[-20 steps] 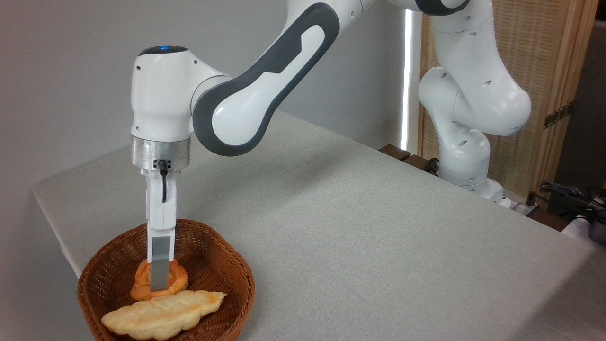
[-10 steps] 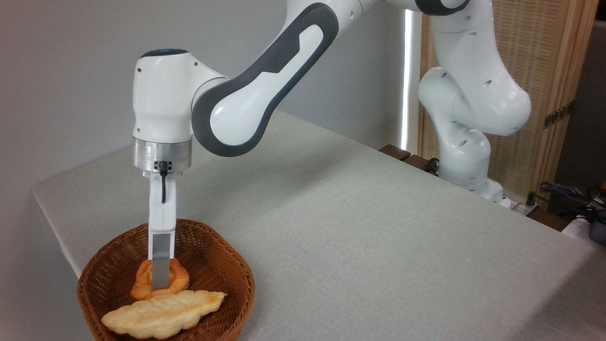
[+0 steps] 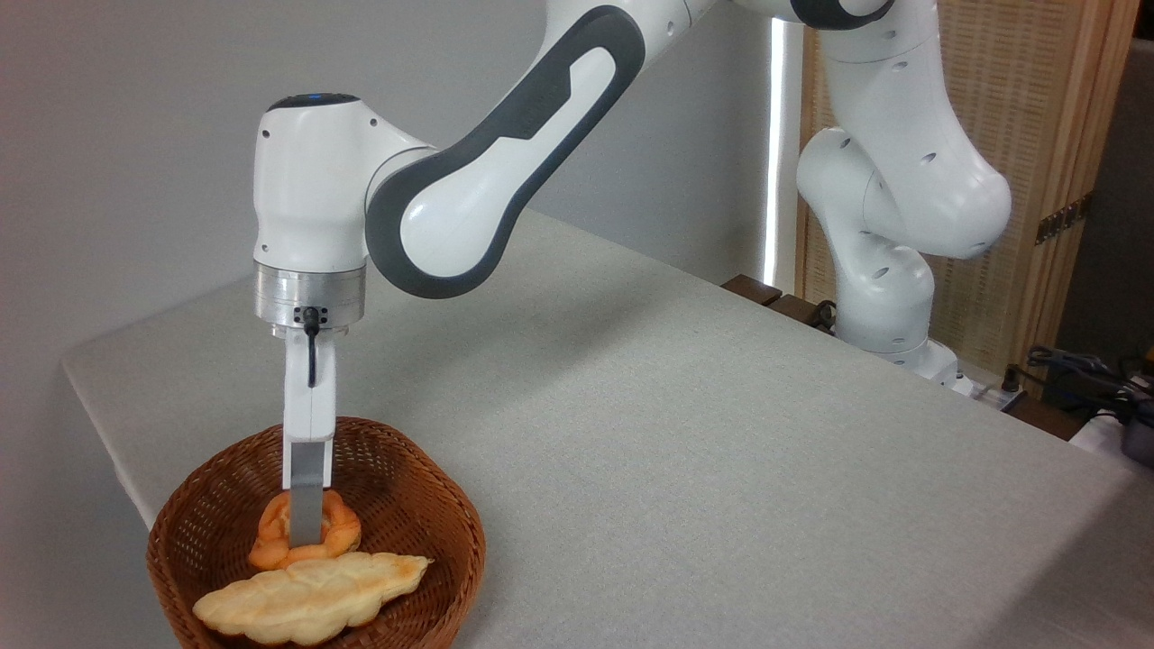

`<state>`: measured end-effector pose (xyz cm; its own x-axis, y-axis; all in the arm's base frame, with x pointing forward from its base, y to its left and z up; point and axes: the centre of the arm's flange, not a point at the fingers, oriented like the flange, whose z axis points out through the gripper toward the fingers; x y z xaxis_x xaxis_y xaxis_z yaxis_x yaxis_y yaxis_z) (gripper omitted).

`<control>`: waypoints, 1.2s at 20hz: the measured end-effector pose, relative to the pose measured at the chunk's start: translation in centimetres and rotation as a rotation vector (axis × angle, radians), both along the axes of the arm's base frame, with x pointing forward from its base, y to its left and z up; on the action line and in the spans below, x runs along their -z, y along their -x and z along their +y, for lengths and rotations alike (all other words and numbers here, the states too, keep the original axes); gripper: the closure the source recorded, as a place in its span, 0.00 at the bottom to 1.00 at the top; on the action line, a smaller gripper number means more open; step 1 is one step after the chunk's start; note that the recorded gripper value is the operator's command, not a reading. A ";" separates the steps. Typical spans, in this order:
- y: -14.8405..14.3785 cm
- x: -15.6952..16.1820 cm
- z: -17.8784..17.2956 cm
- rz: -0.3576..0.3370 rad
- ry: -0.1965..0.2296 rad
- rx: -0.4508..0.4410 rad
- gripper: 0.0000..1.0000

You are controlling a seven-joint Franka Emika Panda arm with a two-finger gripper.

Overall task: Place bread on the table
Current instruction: 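Lift the orange bun out of the basket and lower it onto the table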

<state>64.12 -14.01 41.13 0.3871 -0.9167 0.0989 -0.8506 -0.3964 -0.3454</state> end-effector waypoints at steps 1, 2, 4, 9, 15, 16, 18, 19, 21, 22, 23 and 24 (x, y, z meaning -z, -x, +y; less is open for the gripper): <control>0.0 -0.2 0.0 -0.003 0.001 -0.002 0.80; 0.0 -0.5 0.1 -0.008 0.002 -0.005 0.81; 0.1 -1.3 0.2 -0.019 0.003 -0.007 0.83; 0.6 -3.9 0.3 -0.053 0.004 -0.010 0.82; 6.4 -11.3 2.7 0.148 -0.114 -0.102 0.83; 7.5 -12.2 3.1 0.176 -0.130 -0.112 0.83; 9.7 -12.7 3.6 0.213 -0.154 -0.109 0.82; 10.8 -12.2 3.7 0.229 -0.164 -0.104 0.82; 13.0 -10.4 3.6 0.269 -0.187 -0.082 0.77; 14.2 -9.1 2.9 0.289 -0.200 -0.062 0.71; 15.2 -7.9 2.1 0.299 -0.211 -0.040 0.69; 16.2 -6.8 1.2 0.302 -0.220 -0.015 0.52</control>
